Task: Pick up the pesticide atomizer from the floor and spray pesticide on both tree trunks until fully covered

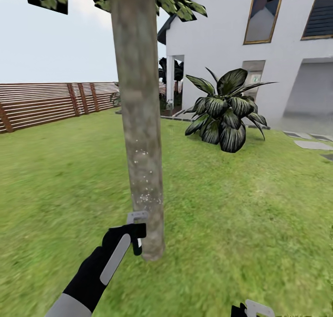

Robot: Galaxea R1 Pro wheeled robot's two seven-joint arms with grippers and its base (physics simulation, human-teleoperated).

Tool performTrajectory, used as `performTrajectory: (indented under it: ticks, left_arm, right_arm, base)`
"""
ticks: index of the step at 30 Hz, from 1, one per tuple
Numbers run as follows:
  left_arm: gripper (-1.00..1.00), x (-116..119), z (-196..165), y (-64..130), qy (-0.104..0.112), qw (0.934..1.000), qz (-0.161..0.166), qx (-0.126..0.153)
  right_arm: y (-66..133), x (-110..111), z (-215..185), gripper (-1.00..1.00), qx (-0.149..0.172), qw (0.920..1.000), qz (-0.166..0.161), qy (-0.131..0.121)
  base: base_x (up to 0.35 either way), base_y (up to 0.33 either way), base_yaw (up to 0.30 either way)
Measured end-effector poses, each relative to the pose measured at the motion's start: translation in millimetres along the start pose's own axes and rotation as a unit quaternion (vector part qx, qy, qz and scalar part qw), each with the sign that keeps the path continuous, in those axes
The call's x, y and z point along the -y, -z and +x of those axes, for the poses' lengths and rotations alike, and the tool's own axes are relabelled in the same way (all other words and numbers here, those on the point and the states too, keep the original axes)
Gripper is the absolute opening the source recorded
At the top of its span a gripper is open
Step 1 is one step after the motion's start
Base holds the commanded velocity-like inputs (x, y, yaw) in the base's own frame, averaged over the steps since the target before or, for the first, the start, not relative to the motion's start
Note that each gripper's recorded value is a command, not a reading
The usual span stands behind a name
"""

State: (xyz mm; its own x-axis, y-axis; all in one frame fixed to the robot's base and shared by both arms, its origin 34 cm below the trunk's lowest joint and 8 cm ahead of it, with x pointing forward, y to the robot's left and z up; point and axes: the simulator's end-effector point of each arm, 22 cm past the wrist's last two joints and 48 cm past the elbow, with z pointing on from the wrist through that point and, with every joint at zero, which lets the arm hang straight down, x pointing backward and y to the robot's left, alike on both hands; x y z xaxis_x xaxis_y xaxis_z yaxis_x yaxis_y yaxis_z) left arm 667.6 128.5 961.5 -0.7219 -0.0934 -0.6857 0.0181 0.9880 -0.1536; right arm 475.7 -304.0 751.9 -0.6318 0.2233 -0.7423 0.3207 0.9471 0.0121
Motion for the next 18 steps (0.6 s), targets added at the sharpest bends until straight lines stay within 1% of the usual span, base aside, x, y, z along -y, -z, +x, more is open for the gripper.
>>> performTrajectory:
  ticks: [9, 12, 18]
  left_arm:
    - [-1.00, 0.8, 0.3, -0.3, 0.000, 1.0000, 0.002, 0.000]
    - [-1.00, 0.8, 0.3, -0.4, 0.000, 1.0000, 0.002, 0.000]
    - [-1.00, 0.6, 0.3, -0.7, 0.000, 1.0000, 0.002, 0.000]
  right_arm:
    - [-0.1, 0.0, 0.0, -1.00, 0.000, 1.0000, 0.000, 0.000]
    - [-0.2, -0.1, 0.0, -1.00, 0.000, 1.0000, 0.000, 0.000]
    - [-0.3, -0.2, 0.1, -1.00, 0.000, 1.0000, 0.000, 0.000]
  base:
    - [0.093, 0.326, -0.244]
    - [-0.018, 0.333, -0.244]
    - [-0.102, 0.332, -0.244]
